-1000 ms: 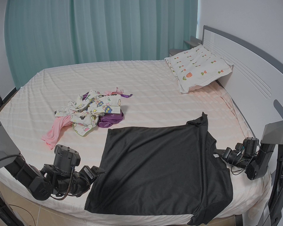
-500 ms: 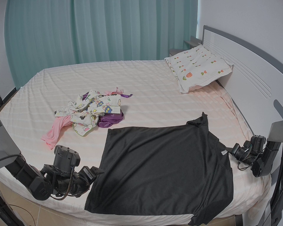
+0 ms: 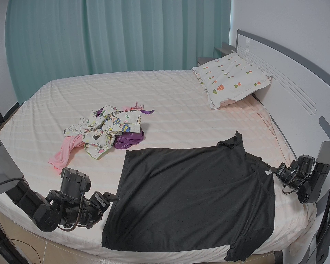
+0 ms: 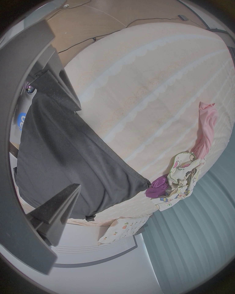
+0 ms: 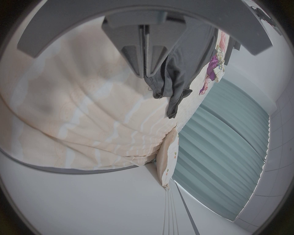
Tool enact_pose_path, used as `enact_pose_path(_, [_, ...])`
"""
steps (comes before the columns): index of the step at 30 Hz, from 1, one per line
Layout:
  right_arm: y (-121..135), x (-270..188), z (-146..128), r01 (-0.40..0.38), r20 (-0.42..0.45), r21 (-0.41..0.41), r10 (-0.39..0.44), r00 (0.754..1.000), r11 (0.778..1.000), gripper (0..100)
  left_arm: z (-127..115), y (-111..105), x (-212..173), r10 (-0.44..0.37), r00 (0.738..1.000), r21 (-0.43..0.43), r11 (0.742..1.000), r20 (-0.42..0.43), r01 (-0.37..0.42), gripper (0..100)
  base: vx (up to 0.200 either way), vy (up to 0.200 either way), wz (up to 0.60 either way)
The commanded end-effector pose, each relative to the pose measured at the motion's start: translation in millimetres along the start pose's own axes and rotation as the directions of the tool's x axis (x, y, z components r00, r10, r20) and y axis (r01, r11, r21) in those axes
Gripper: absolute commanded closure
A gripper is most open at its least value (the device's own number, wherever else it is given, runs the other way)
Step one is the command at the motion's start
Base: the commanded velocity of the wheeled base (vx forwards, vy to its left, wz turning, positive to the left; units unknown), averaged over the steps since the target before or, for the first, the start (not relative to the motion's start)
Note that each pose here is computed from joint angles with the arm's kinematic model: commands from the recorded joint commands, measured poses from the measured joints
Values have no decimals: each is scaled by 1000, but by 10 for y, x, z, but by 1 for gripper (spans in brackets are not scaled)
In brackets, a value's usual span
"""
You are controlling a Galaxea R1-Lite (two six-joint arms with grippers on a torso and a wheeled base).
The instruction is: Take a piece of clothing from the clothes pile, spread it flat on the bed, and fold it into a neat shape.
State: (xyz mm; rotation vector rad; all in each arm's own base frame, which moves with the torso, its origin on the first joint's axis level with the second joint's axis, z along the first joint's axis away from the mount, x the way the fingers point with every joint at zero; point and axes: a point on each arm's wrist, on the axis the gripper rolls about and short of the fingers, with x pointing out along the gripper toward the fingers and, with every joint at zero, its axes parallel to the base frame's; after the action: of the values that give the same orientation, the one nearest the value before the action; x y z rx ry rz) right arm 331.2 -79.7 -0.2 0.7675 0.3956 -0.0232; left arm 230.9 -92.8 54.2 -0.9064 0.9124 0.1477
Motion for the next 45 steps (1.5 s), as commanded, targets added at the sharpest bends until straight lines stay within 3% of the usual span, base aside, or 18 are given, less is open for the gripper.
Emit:
enact_pose_path(1, [-23, -11, 56, 7, 21, 1, -7, 1000, 1000, 100, 35, 0, -6, -4, 1000, -10, 1000, 12, 4, 0, 0, 0, 0])
enact_pose_path(15, [-53, -59, 127, 23, 49, -10, -23, 999, 1000, 100, 130, 6, -5, -28, 998, -35, 999, 49, 30, 0, 0, 0, 0])
enact_pose_path(16, [-60, -59, 108, 27, 42, -20, -26, 999, 999, 0, 154, 10, -9, -28, 998, -42, 999, 57, 30, 0, 0, 0, 0])
enact_pose_path(24, [96, -97, 143, 34, 84, -44, -31, 996, 998, 0, 175, -12, -35, -64, 995, -44, 997, 70, 67, 0, 0, 0, 0])
enact_pose_path(31, [260, -143, 63, 8, 65, -61, -4, 998, 998, 0, 174, -7, -4, -72, 995, -46, 996, 74, 76, 0, 0, 0, 0])
enact_pose_path(45, [732, -337, -210, -90, -6, -102, 90, 996, 991, 0, 176, -23, -24, -83, 994, -46, 995, 77, 86, 0, 0, -200, 0])
